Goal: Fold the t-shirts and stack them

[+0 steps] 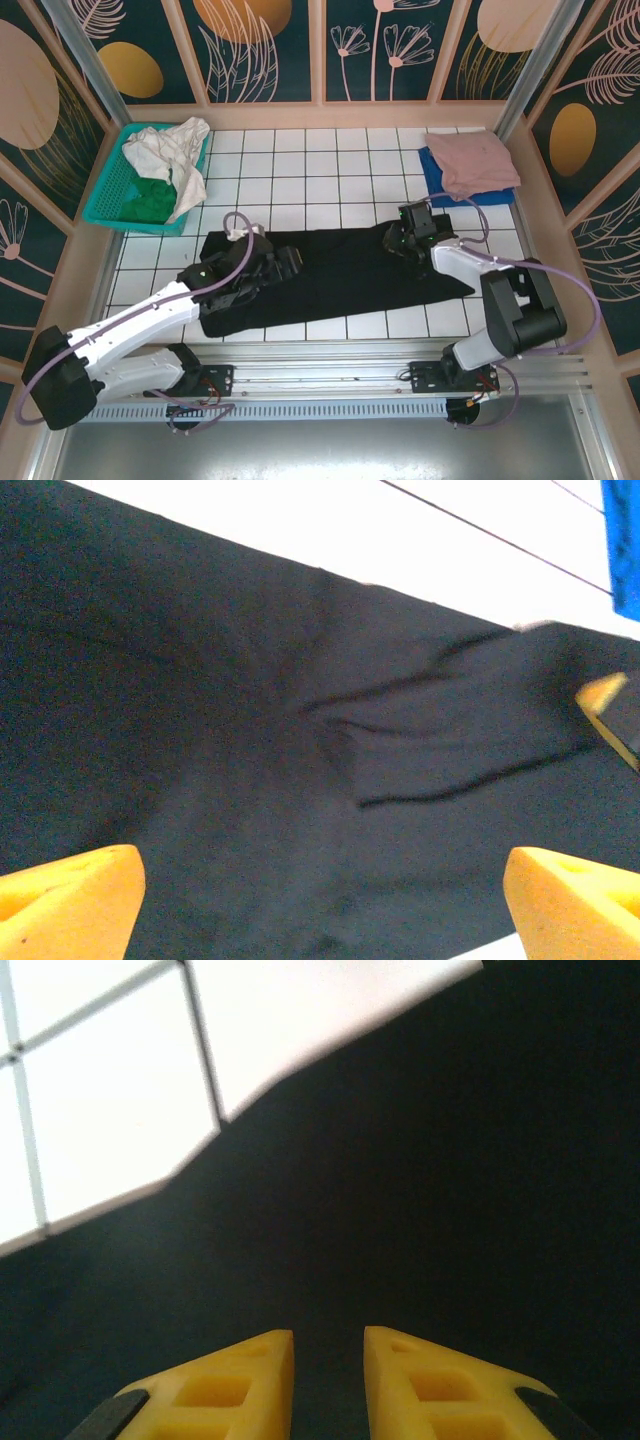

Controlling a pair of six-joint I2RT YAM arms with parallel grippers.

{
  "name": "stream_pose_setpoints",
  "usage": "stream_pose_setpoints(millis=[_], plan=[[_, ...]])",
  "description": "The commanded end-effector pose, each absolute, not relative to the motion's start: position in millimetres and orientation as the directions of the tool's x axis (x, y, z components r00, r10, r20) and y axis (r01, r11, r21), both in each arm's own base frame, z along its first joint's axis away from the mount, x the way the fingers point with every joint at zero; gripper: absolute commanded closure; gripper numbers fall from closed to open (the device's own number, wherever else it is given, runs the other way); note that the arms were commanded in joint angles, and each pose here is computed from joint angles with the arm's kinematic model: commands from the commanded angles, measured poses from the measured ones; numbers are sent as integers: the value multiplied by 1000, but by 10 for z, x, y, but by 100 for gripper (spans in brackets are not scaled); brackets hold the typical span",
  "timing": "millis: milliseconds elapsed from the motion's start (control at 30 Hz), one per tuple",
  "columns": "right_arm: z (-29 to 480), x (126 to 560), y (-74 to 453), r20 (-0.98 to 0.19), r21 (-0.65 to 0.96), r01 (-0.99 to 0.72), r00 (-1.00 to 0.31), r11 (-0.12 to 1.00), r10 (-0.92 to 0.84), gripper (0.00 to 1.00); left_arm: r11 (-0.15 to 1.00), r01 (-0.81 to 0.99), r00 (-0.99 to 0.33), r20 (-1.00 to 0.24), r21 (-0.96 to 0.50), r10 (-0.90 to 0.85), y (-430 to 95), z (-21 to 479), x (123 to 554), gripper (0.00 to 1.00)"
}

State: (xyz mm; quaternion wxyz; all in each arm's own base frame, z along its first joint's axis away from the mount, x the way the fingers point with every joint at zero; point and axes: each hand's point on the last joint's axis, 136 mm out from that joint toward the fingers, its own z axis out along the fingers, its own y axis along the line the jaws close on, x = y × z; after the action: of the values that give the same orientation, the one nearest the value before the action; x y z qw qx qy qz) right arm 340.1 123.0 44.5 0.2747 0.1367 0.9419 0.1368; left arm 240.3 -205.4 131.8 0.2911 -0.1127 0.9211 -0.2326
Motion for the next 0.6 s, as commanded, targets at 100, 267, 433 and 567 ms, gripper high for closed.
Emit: stream_pose_setpoints(millis=[100, 267, 433, 567], plan=[[125, 3365, 935, -442, 215, 290, -822, 933, 358, 75, 951, -129, -895, -381, -282, -234, -1897, 406, 2284, 10], [36, 3268, 647, -411, 167, 350, -825, 922, 388, 75, 937, -270, -897, -297, -220, -328, -1505, -36, 2078, 10], [278, 3279, 657, -435, 211, 319, -816, 924, 381, 74, 927, -274, -870, -343, -258, -353, -1536, 191, 2234, 7], [442, 3366, 746, -468, 252, 285, -801, 925, 374, 73, 943, -238, -843, -432, -232, -320, -1618, 470, 2548, 1]])
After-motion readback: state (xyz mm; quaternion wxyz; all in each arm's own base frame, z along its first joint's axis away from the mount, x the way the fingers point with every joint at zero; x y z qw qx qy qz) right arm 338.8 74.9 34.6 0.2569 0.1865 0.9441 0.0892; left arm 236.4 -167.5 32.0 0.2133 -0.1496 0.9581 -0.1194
